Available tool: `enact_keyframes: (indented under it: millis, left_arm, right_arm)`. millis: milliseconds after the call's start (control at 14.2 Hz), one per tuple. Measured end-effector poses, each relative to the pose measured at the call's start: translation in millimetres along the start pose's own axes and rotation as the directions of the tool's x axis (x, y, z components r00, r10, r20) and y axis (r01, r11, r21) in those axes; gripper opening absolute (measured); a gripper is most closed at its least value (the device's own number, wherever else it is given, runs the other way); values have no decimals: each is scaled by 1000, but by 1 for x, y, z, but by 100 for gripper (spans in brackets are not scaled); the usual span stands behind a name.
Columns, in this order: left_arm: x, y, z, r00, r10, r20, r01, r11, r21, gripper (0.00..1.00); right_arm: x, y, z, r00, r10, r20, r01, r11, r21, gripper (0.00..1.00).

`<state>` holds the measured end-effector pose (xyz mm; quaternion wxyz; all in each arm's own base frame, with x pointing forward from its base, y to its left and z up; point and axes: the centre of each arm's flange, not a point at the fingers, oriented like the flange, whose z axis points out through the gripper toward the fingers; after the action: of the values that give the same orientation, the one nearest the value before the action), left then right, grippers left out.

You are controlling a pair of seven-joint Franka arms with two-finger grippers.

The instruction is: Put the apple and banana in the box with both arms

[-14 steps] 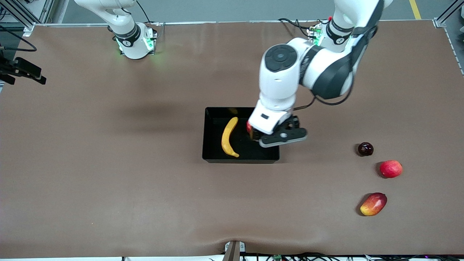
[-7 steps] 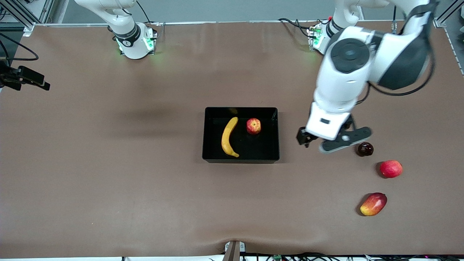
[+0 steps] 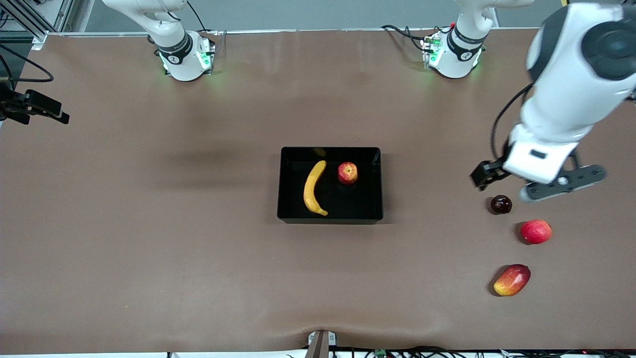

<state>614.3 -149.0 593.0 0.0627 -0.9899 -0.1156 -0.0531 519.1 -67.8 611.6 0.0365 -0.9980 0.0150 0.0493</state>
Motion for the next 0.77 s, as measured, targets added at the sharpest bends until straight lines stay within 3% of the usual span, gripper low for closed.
enact_keyframes:
  millis: [422, 774]
  left_arm:
    - [-7, -42, -26, 995, 102, 14, -101, 994, -27, 100]
    - [-42, -80, -46, 987, 159, 24, -158, 987, -42, 100]
  right_arm:
    - [1, -1, -2, 1000, -6, -9, 6, 1000, -25, 100]
    - [2, -15, -2, 999, -37, -9, 36, 997, -65, 100]
